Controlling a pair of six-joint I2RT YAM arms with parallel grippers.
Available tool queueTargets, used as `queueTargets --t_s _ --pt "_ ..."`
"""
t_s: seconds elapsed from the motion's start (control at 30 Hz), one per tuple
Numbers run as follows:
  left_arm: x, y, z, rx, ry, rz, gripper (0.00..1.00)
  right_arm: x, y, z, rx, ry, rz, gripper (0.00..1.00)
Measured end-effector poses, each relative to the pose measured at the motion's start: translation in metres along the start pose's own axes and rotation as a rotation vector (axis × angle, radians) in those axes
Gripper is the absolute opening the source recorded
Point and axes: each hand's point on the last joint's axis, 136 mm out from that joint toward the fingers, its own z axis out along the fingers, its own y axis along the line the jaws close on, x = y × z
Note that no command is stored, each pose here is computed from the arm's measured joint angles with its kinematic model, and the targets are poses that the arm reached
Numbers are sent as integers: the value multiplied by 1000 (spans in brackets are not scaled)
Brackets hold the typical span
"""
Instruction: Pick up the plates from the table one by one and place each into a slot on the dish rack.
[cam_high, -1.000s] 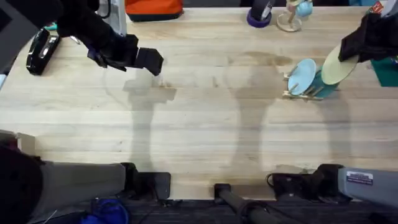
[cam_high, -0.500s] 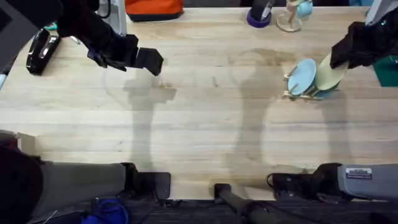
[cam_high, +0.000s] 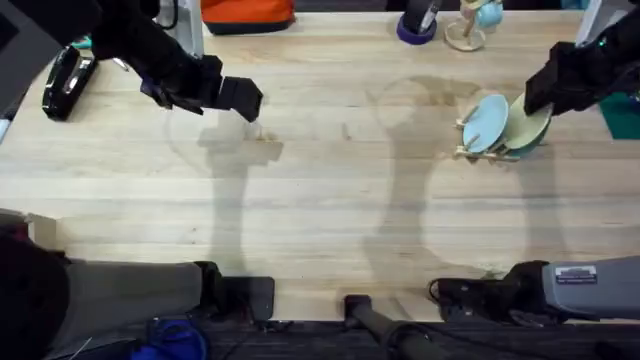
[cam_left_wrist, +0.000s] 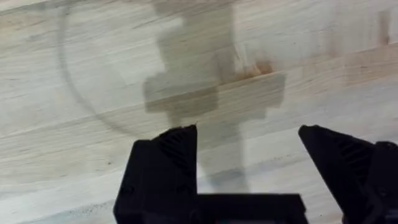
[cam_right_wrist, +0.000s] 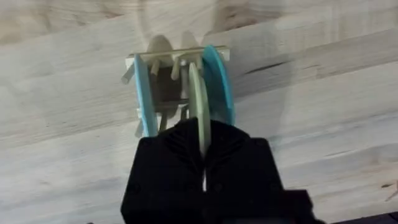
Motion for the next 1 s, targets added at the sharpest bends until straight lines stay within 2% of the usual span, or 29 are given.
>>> queueTargets --t_s 0.27,0.5,0.7,0.77,0.83,1.0 --pt "0 0 0 0 0 0 994 0 0 5 0 16 6 35" --pt "0 0 0 0 0 0 994 0 0 5 0 16 14 193" --pt "0 0 0 0 0 0 995 0 0 5 0 16 14 208" --pt "0 0 0 0 0 0 995 0 0 5 -1 16 16 232" --pt "0 0 0 0 0 0 995 0 1 5 -3 16 25 302" --pt "0 0 0 0 0 0 995 -1 1 2 -2 11 52 319"
